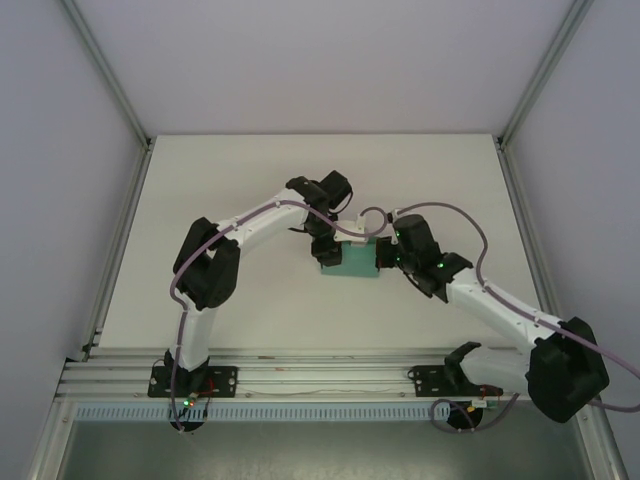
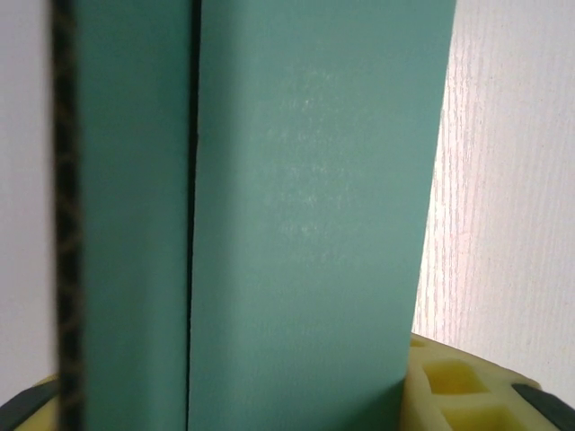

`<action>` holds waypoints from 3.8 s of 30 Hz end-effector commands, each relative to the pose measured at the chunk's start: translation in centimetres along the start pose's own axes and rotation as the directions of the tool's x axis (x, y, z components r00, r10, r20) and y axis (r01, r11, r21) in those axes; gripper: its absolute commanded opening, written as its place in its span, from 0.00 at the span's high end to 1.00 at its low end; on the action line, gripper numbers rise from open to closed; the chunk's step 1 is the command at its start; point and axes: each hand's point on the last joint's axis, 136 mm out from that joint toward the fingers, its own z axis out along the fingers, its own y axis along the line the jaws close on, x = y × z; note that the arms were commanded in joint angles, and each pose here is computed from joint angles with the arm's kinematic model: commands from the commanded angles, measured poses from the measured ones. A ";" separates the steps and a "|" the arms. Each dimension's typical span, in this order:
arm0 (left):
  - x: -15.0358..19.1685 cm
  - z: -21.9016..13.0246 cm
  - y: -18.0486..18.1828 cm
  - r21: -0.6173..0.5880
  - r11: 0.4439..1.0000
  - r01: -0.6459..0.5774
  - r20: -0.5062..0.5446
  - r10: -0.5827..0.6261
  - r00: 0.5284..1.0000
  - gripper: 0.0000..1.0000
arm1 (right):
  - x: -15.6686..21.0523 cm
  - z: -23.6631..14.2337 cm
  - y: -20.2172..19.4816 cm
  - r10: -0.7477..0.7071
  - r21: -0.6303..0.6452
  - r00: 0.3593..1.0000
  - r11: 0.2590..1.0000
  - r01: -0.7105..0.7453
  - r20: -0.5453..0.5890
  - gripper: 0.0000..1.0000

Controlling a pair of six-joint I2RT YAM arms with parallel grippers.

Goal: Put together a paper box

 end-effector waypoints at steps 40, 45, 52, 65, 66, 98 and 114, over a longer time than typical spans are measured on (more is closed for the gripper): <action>-1.2 -4.7 0.6 -0.170 0.954 0.249 0.177 -0.219 0.960 0.00 | 4.5 2.9 -1.6 -0.162 0.334 0.970 0.938 0.094 0.182 1.00; 1.6 -6.6 2.9 -0.282 0.882 0.378 0.226 -0.321 0.920 0.00 | 4.5 2.8 -1.0 -0.181 0.314 0.969 0.942 0.122 0.166 1.00; 3.0 -7.2 4.5 -0.213 0.837 0.503 0.272 -0.444 0.854 0.00 | 4.6 3.0 -0.3 -0.223 0.288 0.967 0.941 0.179 0.127 1.00; 3.4 -6.5 4.3 -0.194 0.812 0.550 0.263 -0.497 0.827 0.66 | 4.9 3.9 0.3 -0.261 0.300 0.962 0.926 0.228 0.075 1.00; 3.5 -6.6 4.4 -0.202 0.805 0.558 0.265 -0.504 0.822 0.66 | 5.0 4.0 0.3 -0.264 0.302 0.962 0.925 0.231 0.071 1.00; 2.6 -7.3 1.2 -0.145 0.628 0.764 0.360 -0.686 0.632 1.00 | 5.4 3.6 0.8 -0.323 0.353 0.945 0.891 0.286 0.052 1.00; 3.8 -6.3 -2.5 0.021 0.466 0.884 0.285 -0.851 0.442 1.00 | 7.2 3.3 0.5 -0.374 0.415 0.927 0.848 0.330 0.026 1.00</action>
